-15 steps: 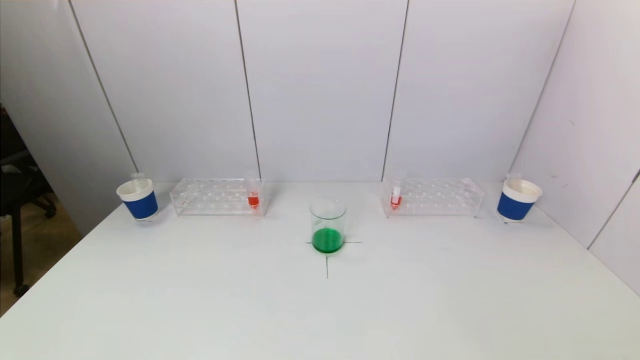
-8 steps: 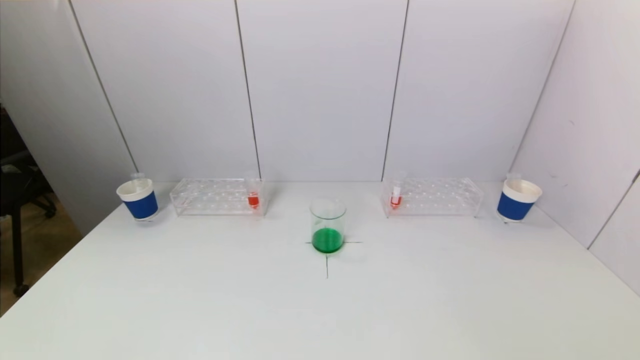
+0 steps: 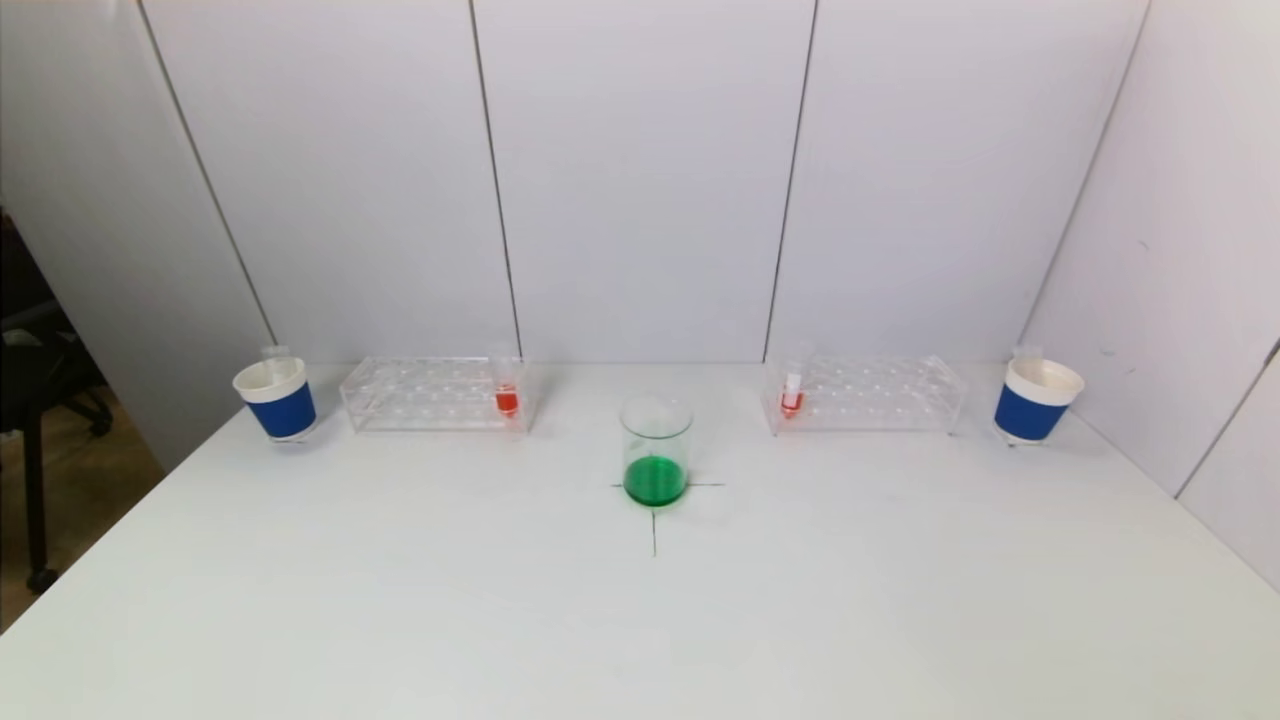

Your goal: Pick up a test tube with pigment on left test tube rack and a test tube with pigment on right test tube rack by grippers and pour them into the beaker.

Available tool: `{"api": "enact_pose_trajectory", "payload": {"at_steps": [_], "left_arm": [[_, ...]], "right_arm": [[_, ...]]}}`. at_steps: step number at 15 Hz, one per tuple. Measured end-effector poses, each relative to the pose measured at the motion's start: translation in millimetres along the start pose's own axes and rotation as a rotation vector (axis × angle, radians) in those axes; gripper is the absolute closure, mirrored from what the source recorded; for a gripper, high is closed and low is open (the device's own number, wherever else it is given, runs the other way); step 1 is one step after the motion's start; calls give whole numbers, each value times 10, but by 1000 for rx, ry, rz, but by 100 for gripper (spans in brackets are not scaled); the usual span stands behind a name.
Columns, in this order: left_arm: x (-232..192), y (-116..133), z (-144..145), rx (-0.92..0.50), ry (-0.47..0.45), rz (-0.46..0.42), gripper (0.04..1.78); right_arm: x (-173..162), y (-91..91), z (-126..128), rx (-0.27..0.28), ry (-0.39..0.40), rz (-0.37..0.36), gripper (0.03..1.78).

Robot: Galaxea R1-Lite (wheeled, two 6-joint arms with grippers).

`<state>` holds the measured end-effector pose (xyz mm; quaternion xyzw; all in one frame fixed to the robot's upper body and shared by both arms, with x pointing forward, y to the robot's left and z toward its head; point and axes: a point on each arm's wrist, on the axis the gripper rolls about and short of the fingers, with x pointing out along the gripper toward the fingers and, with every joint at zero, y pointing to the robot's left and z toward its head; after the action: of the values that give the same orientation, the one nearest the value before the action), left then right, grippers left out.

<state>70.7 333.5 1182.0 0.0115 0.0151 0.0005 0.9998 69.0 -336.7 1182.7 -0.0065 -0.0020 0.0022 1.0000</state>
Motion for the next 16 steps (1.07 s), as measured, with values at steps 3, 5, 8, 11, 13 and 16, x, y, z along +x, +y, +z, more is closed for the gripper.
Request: {"api": "enact_pose_trajectory", "payload": {"at_steps": [3, 5, 8, 11, 13, 16], "left_arm": [[-10, 0, -3, 0, -14, 1, 6], [-12, 0, -4, 0, -17, 0, 6], [-14, 0, -5, 0, -19, 1, 6], [-15, 0, -5, 0, -20, 0, 6], [-15, 0, -5, 0, -20, 0, 6], [-15, 0, -5, 0, -21, 0, 6]], "right_arm": [[0, 0, 0, 0, 0, 0, 4], [0, 0, 0, 0, 0, 0, 4], [0, 0, 0, 4, 0, -1, 4], [0, 0, 0, 13, 0, -1, 4], [0, 0, 0, 13, 0, -1, 4], [0, 0, 0, 15, 0, -1, 4]]}}
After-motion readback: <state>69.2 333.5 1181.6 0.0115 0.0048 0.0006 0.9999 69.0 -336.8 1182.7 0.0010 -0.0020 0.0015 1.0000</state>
